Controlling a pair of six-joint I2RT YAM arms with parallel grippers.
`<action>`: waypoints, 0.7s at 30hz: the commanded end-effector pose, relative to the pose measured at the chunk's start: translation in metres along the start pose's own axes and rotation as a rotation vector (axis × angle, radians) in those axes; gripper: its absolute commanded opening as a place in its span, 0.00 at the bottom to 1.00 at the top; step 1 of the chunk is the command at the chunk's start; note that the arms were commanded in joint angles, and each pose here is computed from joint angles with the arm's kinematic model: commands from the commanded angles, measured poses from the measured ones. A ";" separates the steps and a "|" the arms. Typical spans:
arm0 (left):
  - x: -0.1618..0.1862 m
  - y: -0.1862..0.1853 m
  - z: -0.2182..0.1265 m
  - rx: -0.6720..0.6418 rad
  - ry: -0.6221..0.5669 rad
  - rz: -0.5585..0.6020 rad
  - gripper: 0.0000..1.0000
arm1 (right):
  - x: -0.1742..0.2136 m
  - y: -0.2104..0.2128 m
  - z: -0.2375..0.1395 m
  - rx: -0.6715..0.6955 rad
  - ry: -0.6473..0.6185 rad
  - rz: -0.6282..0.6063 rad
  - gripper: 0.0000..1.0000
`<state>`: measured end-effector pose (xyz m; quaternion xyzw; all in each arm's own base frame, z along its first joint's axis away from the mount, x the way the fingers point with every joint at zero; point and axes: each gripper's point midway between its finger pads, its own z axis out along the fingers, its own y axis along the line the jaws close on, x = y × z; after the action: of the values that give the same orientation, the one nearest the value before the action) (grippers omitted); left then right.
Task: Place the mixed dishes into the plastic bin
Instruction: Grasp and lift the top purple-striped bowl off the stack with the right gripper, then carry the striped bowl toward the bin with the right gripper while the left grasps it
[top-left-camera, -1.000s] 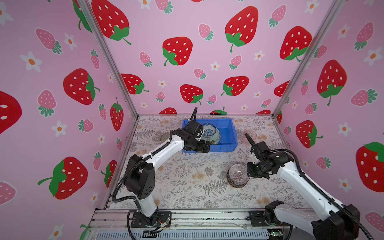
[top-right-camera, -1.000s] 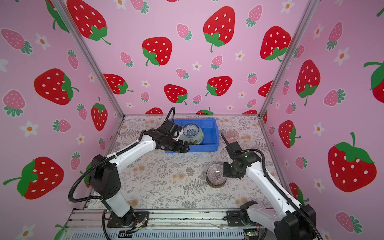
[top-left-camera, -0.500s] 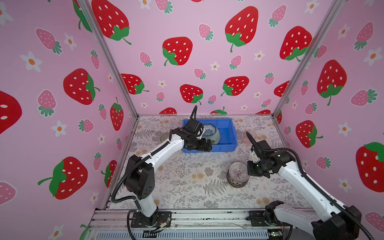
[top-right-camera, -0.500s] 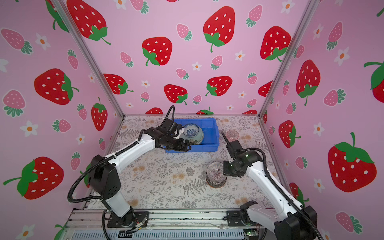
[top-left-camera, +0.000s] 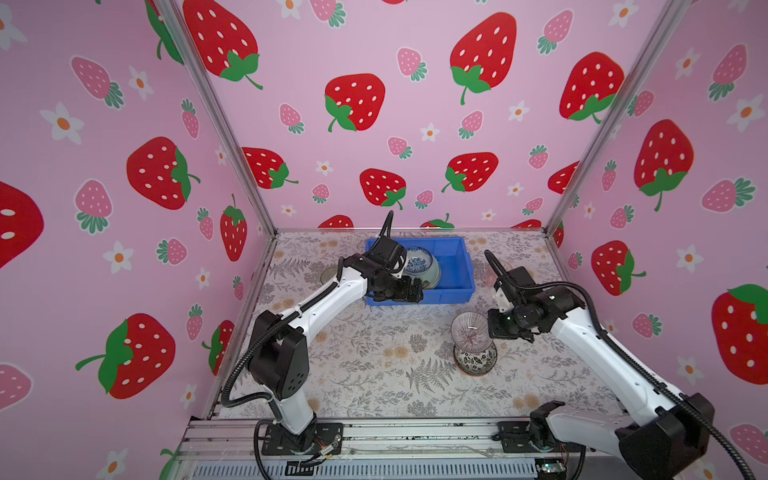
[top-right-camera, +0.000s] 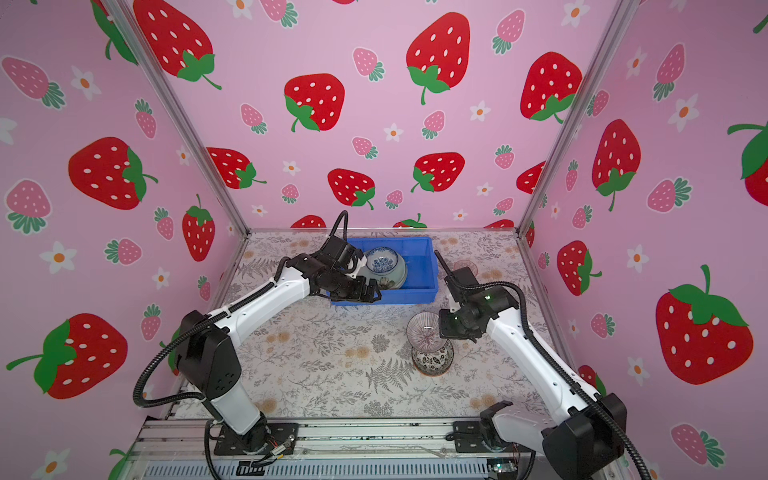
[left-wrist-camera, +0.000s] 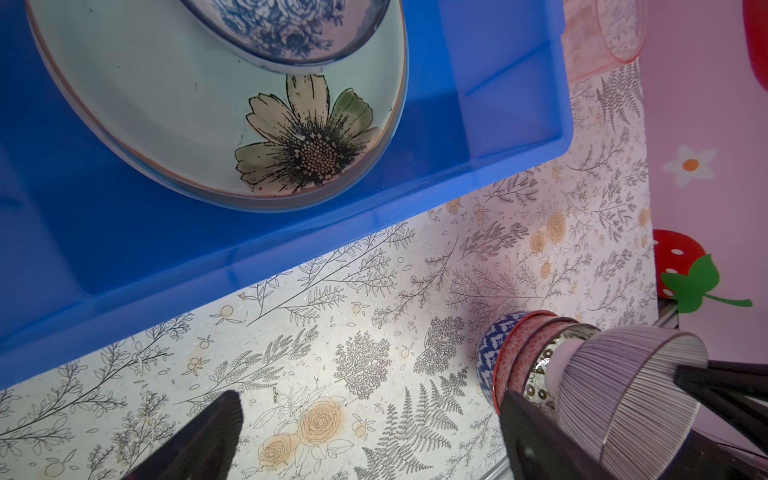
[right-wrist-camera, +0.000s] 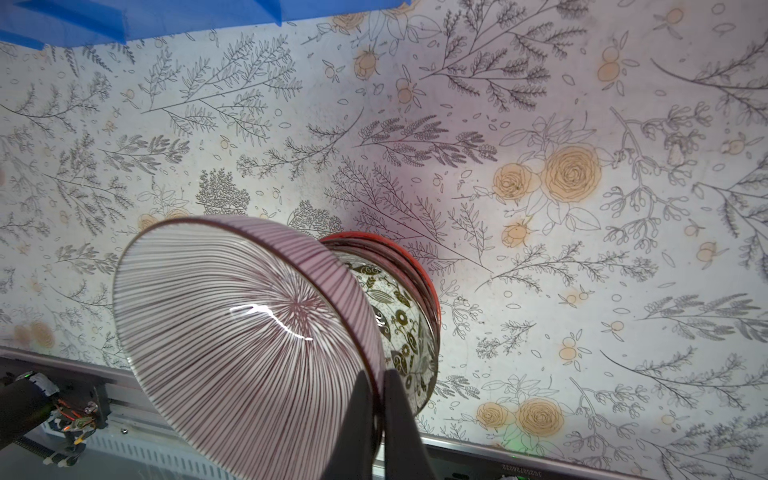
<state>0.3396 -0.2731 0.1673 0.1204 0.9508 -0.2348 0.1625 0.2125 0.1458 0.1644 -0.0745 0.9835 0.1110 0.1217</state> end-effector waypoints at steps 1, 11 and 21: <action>-0.009 -0.005 -0.023 -0.005 -0.039 -0.003 0.99 | -0.014 0.013 -0.002 -0.016 -0.024 -0.038 0.02; -0.009 -0.008 -0.032 0.000 -0.052 0.001 0.99 | -0.042 0.041 0.015 -0.035 -0.013 -0.112 0.02; -0.002 -0.008 -0.028 0.008 -0.026 -0.017 0.94 | -0.062 0.071 0.027 -0.055 -0.004 -0.174 0.01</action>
<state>0.3333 -0.2682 0.1805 0.1124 0.9508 -0.2368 0.1654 0.2582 0.2138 0.1553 -0.1459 0.9769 0.1104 0.1107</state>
